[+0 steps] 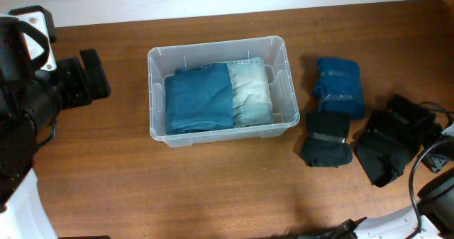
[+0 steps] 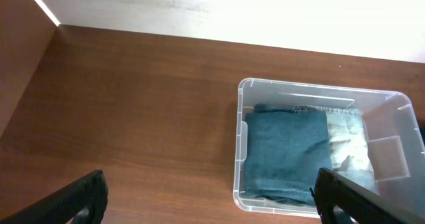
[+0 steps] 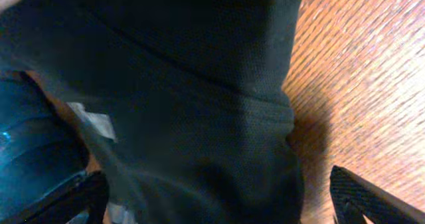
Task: Pack container
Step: 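Move the right gripper to the black taped clothes and grasp, then carry the black clothes into the bin and release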
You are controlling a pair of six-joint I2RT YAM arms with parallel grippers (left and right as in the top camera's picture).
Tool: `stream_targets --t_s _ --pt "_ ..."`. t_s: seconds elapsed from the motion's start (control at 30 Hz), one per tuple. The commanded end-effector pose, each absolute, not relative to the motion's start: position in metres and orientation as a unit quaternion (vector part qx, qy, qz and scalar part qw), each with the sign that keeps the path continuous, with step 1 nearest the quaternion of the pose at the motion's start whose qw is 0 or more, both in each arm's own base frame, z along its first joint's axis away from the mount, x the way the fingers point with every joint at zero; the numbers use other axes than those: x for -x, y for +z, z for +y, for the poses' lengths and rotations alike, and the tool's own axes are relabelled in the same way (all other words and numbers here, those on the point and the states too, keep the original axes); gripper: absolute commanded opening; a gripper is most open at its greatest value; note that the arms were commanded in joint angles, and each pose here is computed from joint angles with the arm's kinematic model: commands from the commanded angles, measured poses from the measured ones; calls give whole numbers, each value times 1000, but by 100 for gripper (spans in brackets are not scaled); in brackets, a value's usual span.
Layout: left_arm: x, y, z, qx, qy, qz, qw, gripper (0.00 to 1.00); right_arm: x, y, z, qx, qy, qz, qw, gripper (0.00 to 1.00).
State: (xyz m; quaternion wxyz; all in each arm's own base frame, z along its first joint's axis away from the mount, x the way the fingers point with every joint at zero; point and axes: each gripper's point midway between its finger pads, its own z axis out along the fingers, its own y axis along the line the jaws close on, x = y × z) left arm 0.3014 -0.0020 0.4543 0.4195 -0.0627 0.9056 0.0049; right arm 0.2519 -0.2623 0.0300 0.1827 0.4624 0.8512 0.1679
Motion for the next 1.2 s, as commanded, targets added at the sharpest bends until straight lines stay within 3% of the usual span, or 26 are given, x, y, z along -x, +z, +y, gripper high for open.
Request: stream_targets --t_s 0.0,0.17,0.27,0.33,0.57,0.67,0.77,0.93,1.0,1.17 --pt "-298 459 0 63 10 902 427 99 -252 21 -254 -463 180 849 181 100" --pt "-298 459 0 63 10 902 427 99 -258 13 -251 -465 192 840 204 94" --pt "-298 459 0 63 10 902 427 99 -255 5 -247 -475 194 834 203 86" --pt "-298 459 0 63 10 902 427 99 -254 2 -245 -477 195 833 201 70" --pt "-298 459 0 63 10 902 427 99 -250 4 -238 -510 212 814 182 34" --pt "-298 459 0 63 10 902 427 99 -250 17 -238 -509 210 813 188 27" --pt "-298 459 0 63 10 902 427 99 -265 54 -239 -506 228 799 231 24" --pt "-298 459 0 63 10 902 427 99 -304 165 -210 -415 287 786 357 19" --pt "-298 459 0 63 10 902 427 100 -318 217 -176 -346 319 786 402 17" --pt "-298 459 0 63 10 902 427 100 -337 294 -64 -160 355 806 446 9"
